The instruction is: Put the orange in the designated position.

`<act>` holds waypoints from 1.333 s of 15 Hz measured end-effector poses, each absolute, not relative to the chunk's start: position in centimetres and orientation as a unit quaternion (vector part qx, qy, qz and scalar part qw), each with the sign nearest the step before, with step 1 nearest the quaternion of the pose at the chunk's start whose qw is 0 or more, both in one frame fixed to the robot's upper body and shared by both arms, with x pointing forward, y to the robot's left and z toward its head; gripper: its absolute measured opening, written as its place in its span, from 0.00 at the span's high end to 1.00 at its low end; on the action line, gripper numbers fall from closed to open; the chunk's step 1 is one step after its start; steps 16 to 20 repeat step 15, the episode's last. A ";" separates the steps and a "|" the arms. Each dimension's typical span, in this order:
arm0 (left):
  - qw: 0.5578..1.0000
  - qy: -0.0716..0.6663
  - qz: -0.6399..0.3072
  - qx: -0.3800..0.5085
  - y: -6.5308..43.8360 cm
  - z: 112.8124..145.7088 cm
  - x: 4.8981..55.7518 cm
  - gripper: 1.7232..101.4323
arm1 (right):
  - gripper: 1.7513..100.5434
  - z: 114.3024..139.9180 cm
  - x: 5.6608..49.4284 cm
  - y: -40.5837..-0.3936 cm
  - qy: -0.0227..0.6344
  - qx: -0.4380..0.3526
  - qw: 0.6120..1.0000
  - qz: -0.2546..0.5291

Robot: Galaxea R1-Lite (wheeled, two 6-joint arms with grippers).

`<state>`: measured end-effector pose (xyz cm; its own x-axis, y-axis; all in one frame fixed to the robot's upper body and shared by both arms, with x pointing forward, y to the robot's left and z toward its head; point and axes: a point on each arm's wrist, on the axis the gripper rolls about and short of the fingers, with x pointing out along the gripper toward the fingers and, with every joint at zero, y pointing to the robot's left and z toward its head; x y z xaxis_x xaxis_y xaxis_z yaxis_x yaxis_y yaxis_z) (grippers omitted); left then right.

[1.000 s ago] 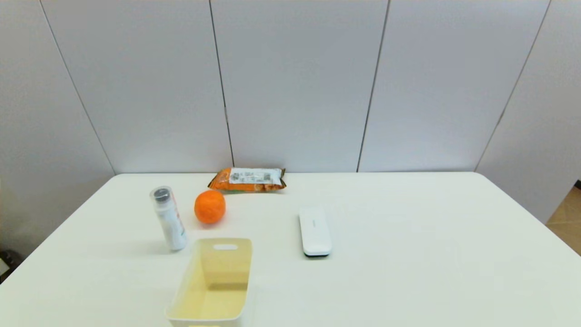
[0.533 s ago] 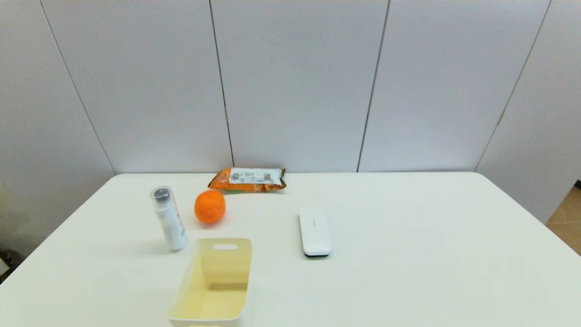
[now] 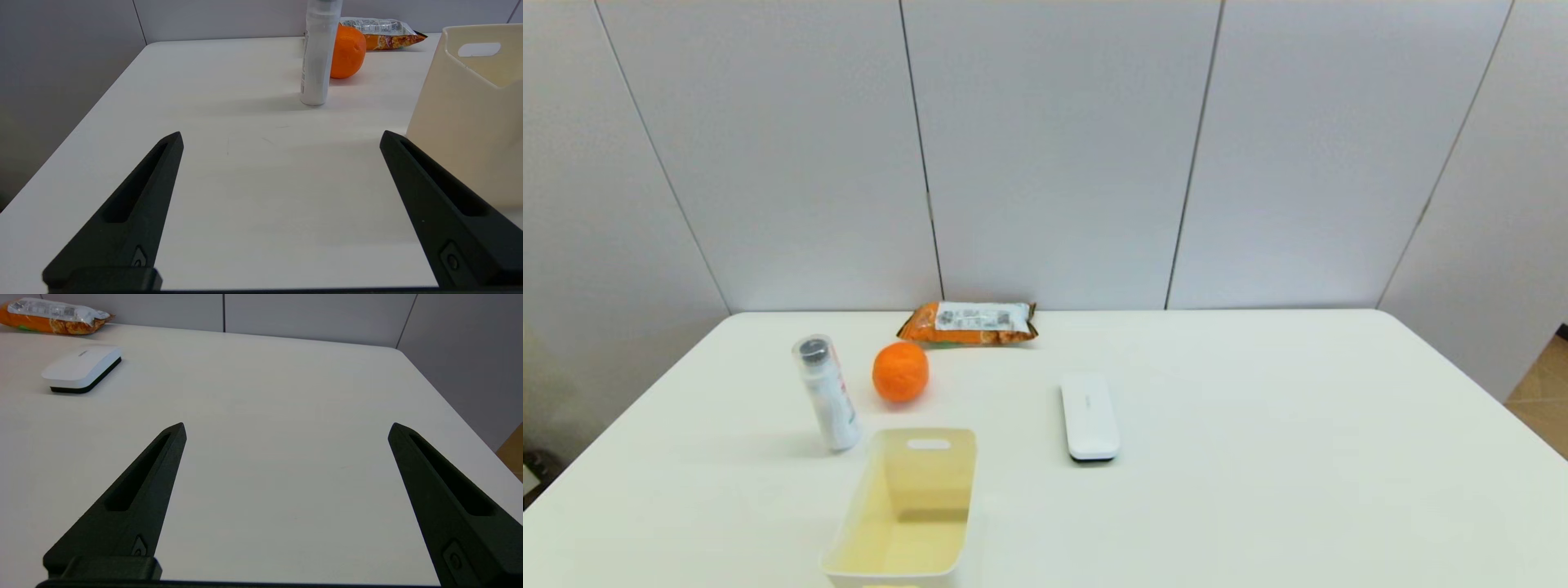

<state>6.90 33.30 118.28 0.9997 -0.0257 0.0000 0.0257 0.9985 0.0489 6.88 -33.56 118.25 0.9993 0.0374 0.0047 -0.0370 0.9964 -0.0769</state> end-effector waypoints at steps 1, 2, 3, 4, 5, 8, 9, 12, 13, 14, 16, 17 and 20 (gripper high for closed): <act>1.000 0.000 -0.013 0.024 33.3 118.3 6.9 0.04 | 0.03 118.2 6.9 -33.6 -0.003 -0.040 0.999 0.019; 1.000 -0.001 -0.013 0.024 33.3 118.3 6.9 0.04 | 0.03 118.2 6.9 -33.6 -0.003 -0.040 0.999 0.019; 1.000 0.000 -0.013 0.024 33.3 118.3 6.9 0.04 | 0.03 118.2 6.9 -33.6 -0.003 -0.039 0.999 0.019; 1.000 0.000 -0.013 0.024 33.3 118.3 6.9 0.04 | 0.03 118.2 6.9 -33.6 -0.003 -0.038 0.999 0.019; 1.000 0.000 -0.013 0.024 33.3 118.3 6.9 0.04 | 0.03 118.2 6.9 -33.6 -0.003 -0.038 0.999 0.018; 1.000 0.000 -0.013 0.024 33.3 118.3 6.9 0.04 | 0.03 118.2 6.9 -33.6 -0.003 -0.039 0.999 0.019; 1.000 0.000 -0.013 0.024 33.3 118.3 6.9 0.04 | 0.03 118.2 6.9 -33.6 -0.003 -0.040 0.999 0.019; 1.000 0.000 -0.013 0.024 33.3 118.3 6.9 0.04 | 0.03 118.2 6.9 -33.6 -0.002 -0.037 0.999 0.018; 1.000 0.000 -0.013 0.024 33.3 118.3 6.9 0.04 | 0.03 118.2 6.9 -33.6 -0.002 -0.037 0.999 0.018; 1.000 0.000 -0.013 0.024 33.3 118.3 6.9 0.04 | 0.03 118.2 6.9 -33.6 -0.002 -0.037 0.999 0.018; 1.000 0.000 -0.013 0.024 33.3 118.3 6.9 0.04 | 0.03 118.2 6.9 -33.6 -0.002 -0.037 0.999 0.018; 1.000 0.000 -0.013 0.024 33.3 118.3 6.9 0.04 | 0.03 118.2 6.9 -33.6 -0.002 -0.037 0.999 0.018; 1.000 0.000 -0.013 0.024 33.3 118.3 6.9 0.04 | 0.03 118.2 6.9 -33.6 -0.002 -0.037 0.999 0.018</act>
